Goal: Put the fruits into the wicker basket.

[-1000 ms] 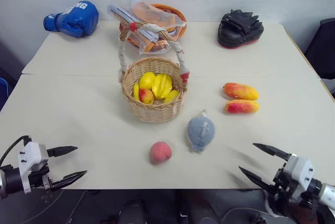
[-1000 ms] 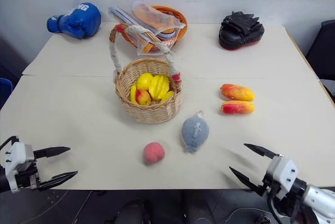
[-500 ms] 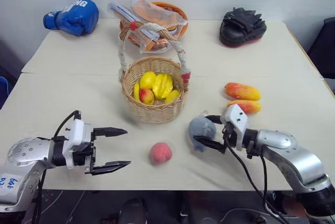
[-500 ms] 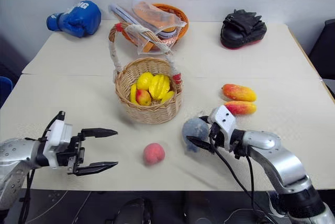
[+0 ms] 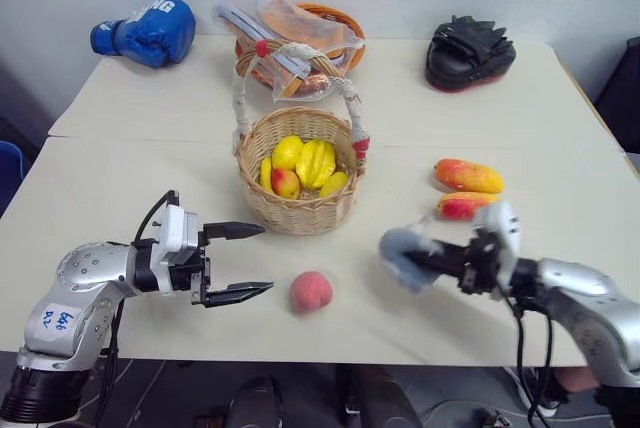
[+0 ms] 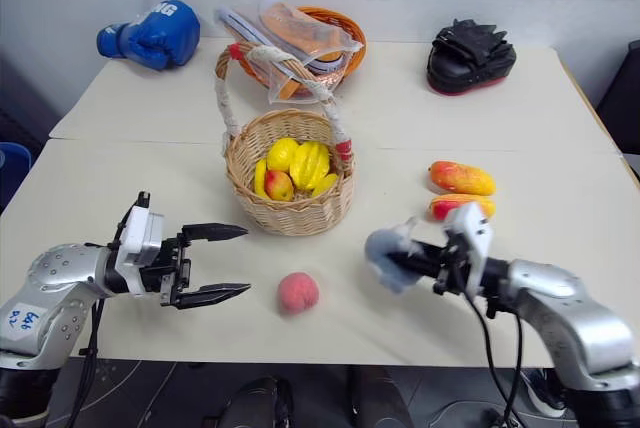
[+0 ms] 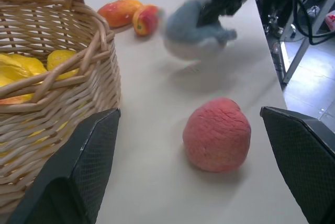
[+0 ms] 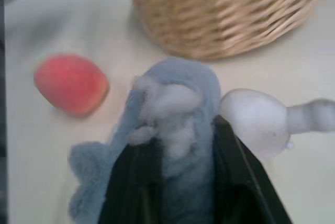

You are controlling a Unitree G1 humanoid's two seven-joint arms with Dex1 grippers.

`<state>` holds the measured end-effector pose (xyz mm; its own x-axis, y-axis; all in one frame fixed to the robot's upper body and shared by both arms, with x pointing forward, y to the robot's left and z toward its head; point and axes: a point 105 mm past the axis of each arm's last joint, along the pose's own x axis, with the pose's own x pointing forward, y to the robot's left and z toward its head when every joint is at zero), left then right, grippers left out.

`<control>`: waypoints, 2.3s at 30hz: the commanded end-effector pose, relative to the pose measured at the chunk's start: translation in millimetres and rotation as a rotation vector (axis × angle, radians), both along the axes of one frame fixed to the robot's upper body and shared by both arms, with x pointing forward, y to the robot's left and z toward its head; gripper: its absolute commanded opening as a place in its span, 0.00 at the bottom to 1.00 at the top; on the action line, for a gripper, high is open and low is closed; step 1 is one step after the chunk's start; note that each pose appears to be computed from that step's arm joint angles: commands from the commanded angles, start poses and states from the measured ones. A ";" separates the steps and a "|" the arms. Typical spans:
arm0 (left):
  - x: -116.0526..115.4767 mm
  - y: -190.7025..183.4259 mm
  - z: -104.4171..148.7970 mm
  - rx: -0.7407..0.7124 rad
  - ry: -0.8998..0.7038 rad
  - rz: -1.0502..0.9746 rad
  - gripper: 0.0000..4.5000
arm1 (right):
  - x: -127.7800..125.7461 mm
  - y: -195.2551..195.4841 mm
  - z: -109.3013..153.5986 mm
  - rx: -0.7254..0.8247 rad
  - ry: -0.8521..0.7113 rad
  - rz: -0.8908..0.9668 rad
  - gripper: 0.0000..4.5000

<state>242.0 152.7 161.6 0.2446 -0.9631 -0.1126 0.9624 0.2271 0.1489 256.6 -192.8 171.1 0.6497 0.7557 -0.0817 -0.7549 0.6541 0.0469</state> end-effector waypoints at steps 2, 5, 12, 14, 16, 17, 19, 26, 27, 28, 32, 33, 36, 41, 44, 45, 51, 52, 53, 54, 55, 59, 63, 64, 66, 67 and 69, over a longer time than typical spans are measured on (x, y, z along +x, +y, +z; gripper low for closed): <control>-5.5 -12.6 9.5 -0.058 -0.023 -0.027 1.00 | -16.7 -83.5 27.6 -0.048 -0.042 -0.274 0.16; -0.6 -17.0 13.7 -0.087 -0.040 -0.023 1.00 | -15.5 -152.1 15.5 -0.129 -0.034 -0.470 0.16; 11.0 -22.7 18.3 -0.077 -0.078 -0.051 1.00 | 23.0 -227.5 -15.8 -0.307 -0.091 -0.671 0.16; 13.1 -22.2 19.7 -0.071 -0.088 -0.050 1.00 | 28.4 -232.1 -24.1 -0.272 -0.037 -0.680 0.20; 14.2 -21.1 20.1 -0.067 -0.091 -0.048 1.00 | 30.8 -237.6 -28.9 -0.281 -0.019 -0.704 0.31; 14.1 -20.0 19.5 -0.063 -0.093 -0.047 1.00 | 30.3 -239.0 -30.4 -0.286 -0.012 -0.706 0.38; 13.5 -17.7 17.5 -0.056 -0.089 -0.045 1.00 | 28.8 -239.9 -28.7 -0.298 -0.026 -0.698 0.53; 24.8 19.5 7.8 0.011 -0.094 0.112 1.00 | 6.6 -214.6 33.1 -0.475 -0.317 -0.457 0.99; 24.5 33.1 1.6 0.043 -0.079 0.147 1.00 | 5.3 -203.9 49.7 -0.469 -0.384 -0.413 0.99; 23.3 47.1 -3.6 0.070 -0.066 0.181 1.00 | 2.7 -187.3 56.9 -0.494 -0.422 -0.323 0.99; 23.0 89.5 -15.4 0.130 -0.047 0.310 1.00 | 1.0 -130.9 46.4 -0.463 -0.439 -0.101 0.99; 23.1 104.4 -18.7 0.148 -0.046 0.364 1.00 | 3.3 -112.3 39.7 -0.446 -0.455 -0.062 0.99; 15.1 131.6 -25.1 0.181 -0.011 0.442 1.00 | 8.1 -71.0 33.2 -0.286 -0.524 -0.062 0.99; -12.6 179.3 -27.6 0.280 0.034 0.552 1.00 | -36.4 11.2 -14.4 -0.145 -0.390 0.339 0.99; -27.6 187.3 -24.6 0.329 0.056 0.529 1.00 | -50.1 32.8 -24.0 -0.142 -0.408 0.460 0.99; -31.4 182.0 -24.1 0.335 0.067 0.491 1.00 | -51.4 34.6 -25.8 -0.144 -0.410 0.474 0.99; -35.9 104.5 -18.4 0.296 0.049 0.171 1.00 | -46.8 27.2 -26.7 -0.152 -0.417 0.448 0.99; -33.7 86.6 -16.0 0.273 0.026 0.119 1.00 | -47.1 26.4 -26.6 -0.156 -0.418 0.448 0.99; -31.4 73.2 -13.9 0.252 0.008 0.085 1.00 | -47.3 26.1 -26.5 -0.158 -0.417 0.447 0.99; -28.8 56.2 -12.9 0.227 -0.013 0.039 1.00 | -47.3 26.2 -25.5 -0.159 -0.419 0.444 0.99; -26.0 43.9 -12.0 0.209 -0.040 0.011 1.00 | -46.9 26.4 -24.4 -0.158 -0.421 0.437 0.99; -12.5 -0.5 -18.3 0.152 -0.082 -0.081 1.00 | -44.6 26.8 -22.2 -0.163 -0.419 0.410 0.99; -5.6 -27.9 -28.9 0.130 -0.083 -0.166 1.00 | -39.3 26.6 -19.1 -0.188 -0.425 0.378 0.99; -6.2 -34.1 -33.2 0.135 -0.079 -0.200 1.00 | -37.6 26.1 -17.7 -0.192 -0.429 0.368 0.99; -6.6 -50.7 -39.8 0.128 -0.058 -0.275 1.00 | -35.2 24.5 -17.0 -0.205 -0.431 0.349 0.99; -4.4 -55.8 -42.2 0.130 -0.056 -0.285 1.00 | -34.7 24.0 -17.5 -0.208 -0.430 0.343 0.99; 0.8 -59.2 -48.2 0.150 -0.057 -0.283 1.00 | -34.5 23.9 -19.0 -0.216 -0.430 0.335 0.99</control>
